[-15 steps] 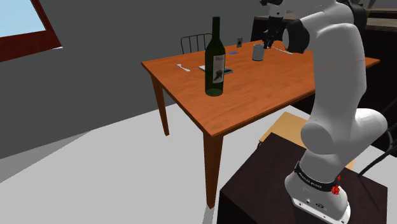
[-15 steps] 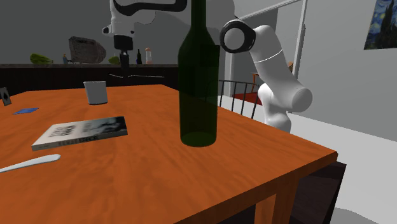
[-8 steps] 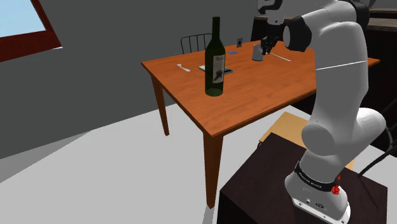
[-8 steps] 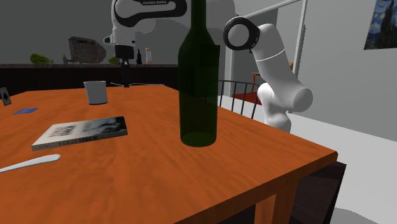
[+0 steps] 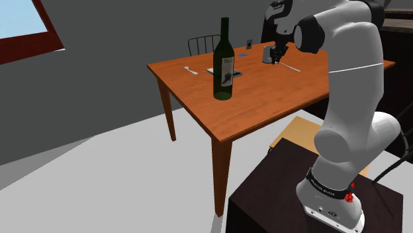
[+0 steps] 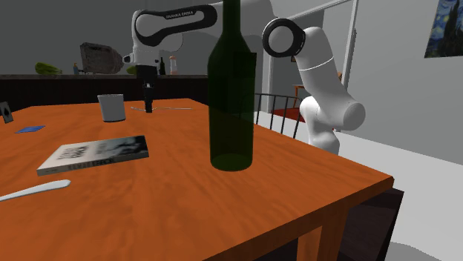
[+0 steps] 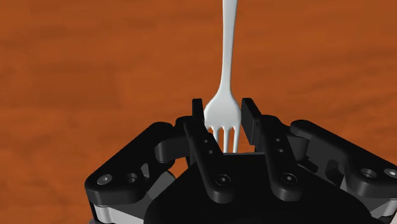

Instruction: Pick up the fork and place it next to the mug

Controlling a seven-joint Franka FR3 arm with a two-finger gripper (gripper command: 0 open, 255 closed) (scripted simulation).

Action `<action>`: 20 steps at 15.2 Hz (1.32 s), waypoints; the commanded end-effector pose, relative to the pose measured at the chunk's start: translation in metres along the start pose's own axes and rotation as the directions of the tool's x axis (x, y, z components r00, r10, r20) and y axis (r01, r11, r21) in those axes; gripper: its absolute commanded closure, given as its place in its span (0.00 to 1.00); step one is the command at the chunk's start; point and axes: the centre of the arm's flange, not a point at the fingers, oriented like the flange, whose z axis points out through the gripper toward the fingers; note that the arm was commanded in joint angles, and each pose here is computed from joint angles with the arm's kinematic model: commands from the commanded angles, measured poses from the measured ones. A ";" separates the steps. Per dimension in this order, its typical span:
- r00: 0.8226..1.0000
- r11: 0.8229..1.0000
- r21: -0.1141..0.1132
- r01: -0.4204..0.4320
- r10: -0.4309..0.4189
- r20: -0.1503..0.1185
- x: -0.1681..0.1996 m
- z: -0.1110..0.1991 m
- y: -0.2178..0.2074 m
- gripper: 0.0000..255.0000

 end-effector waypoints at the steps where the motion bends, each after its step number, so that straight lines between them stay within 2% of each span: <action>1: 1.000 1.000 0.000 0.000 0.000 0.000 -0.001 0.010 0.001 1.00; 5: 1.000 1.000 0.000 0.000 0.000 0.000 -0.002 0.029 0.001 1.00; 12: 1.000 1.000 0.000 0.000 0.000 0.000 -0.002 0.029 0.001 1.00; 13: 1.000 1.000 0.000 0.000 0.000 0.000 -0.002 0.029 0.001 0.00; 18: 1.000 1.000 0.000 0.000 0.000 0.000 -0.002 0.029 0.001 0.00; 20: 1.000 1.000 0.000 0.000 0.000 0.000 -0.002 0.003 0.001 0.00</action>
